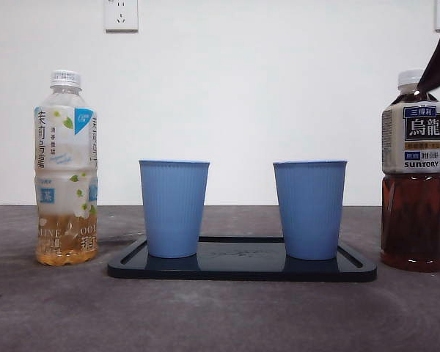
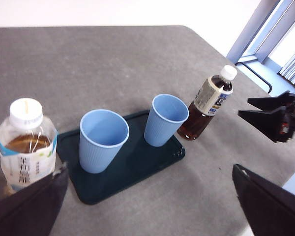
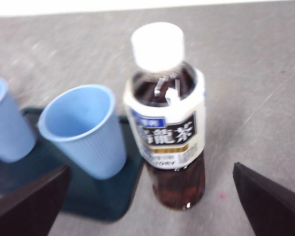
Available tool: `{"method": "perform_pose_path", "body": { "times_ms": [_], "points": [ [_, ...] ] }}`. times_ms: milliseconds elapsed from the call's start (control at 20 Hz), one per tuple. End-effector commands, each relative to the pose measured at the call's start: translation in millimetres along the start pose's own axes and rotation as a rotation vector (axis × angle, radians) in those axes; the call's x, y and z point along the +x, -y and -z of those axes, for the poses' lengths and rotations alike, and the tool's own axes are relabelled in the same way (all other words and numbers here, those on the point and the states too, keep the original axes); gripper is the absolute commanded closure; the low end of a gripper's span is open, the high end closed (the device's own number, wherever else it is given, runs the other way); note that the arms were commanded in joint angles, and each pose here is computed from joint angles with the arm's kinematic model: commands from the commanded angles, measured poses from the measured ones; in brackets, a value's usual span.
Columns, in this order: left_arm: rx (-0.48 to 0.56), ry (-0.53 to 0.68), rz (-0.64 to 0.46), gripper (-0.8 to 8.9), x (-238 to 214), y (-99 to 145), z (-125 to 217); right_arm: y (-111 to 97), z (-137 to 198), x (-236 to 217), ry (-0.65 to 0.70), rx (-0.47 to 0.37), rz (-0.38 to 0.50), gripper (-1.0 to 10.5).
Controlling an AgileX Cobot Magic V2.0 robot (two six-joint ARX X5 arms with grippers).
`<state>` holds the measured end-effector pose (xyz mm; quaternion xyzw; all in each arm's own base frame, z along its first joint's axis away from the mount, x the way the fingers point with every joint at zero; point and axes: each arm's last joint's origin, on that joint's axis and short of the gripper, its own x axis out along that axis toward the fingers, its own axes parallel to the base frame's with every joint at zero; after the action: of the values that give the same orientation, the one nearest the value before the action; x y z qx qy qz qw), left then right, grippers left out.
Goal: Pour the drink into the cup
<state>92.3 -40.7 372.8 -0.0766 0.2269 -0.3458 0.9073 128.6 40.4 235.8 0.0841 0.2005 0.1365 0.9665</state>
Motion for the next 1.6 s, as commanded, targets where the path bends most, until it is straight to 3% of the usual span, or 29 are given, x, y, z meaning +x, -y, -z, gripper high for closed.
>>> {"method": "perform_pose_path", "body": {
  "times_ms": [50, 400, 600, 1200, 1600],
  "points": [
    [0.019, 0.006, 0.0, 2.86, -2.2, 1.9, -3.6, 1.7, 8.2, 9.9, 0.033, 0.027, -0.006, 4.1],
    [0.013, -0.006, -0.001, 2.86, -2.2, 1.7, -2.3, 6.8, 26.6, 42.5, 0.037, 0.014, -0.004, 4.1],
    [0.013, -0.006, -0.001, 2.86, -2.2, 1.7, -2.3, 9.3, 27.2, 61.0, 0.062, -0.003, 0.059, 4.1],
    [0.014, -0.006, -0.001, 2.86, -2.2, 1.7, -2.3, 23.1, 36.2, 100.3, 0.095, -0.036, 0.123, 4.2],
    [0.014, -0.005, -0.001, 2.86, -2.2, 1.7, -2.4, 29.7, 40.2, 109.5, 0.09, -0.034, 0.077, 7.3]
  ]
}}
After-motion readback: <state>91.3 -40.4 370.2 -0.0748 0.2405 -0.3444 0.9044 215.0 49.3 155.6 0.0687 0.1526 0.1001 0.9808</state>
